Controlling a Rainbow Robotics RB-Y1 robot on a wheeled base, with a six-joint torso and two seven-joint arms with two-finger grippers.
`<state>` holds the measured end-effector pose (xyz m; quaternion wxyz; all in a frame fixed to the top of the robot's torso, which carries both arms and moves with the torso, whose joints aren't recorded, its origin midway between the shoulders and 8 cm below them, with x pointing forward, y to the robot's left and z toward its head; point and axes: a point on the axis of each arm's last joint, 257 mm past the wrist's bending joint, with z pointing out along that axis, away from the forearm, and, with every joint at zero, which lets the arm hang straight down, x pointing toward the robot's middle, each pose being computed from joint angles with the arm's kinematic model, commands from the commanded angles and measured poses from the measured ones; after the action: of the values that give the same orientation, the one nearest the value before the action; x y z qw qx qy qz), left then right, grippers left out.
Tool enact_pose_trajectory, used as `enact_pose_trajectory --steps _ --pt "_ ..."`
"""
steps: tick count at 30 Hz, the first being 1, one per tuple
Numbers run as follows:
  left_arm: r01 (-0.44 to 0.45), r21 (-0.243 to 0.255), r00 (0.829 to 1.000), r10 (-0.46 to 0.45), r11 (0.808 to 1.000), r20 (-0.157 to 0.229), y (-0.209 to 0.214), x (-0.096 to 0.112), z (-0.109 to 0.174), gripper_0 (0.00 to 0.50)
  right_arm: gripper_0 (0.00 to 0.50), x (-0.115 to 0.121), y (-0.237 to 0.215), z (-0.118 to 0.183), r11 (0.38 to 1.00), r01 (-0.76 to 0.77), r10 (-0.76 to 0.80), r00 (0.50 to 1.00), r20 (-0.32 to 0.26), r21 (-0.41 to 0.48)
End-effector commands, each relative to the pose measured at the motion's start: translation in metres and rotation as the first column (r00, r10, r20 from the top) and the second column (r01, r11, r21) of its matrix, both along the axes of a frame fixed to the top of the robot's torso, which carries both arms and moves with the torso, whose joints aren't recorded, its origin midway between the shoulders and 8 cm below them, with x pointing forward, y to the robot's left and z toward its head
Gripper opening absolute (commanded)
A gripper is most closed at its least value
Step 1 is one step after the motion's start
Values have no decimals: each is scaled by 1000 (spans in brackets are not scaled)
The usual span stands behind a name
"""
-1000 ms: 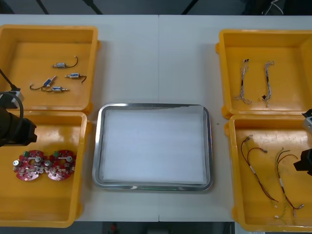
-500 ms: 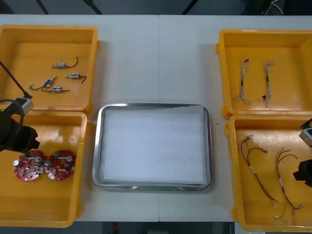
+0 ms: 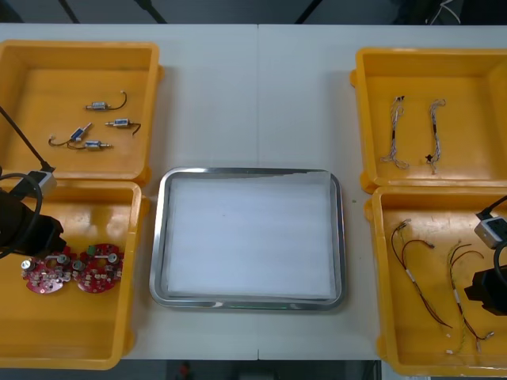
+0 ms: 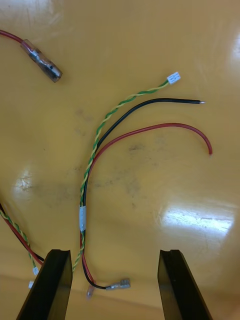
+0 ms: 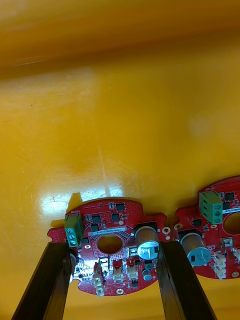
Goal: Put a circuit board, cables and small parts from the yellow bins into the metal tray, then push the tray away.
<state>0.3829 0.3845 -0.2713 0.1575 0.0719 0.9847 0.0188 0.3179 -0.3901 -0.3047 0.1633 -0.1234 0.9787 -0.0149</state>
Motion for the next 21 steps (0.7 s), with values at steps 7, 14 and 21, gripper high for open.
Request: enact_pose_trajectory --steps 7,14,21 --pt "-21 19 999 22 1000 -27 19 -16 -12 500 500 -18 15 -33 999 -42 42 999 -3 -10" --pt "-19 21 999 19 1000 -39 19 -20 -17 500 500 -20 20 -41 999 -44 44 999 -8 -18" --pt "-12 18 999 13 1000 -39 17 -22 -22 500 500 -20 25 -49 999 -41 41 999 -6 -16"
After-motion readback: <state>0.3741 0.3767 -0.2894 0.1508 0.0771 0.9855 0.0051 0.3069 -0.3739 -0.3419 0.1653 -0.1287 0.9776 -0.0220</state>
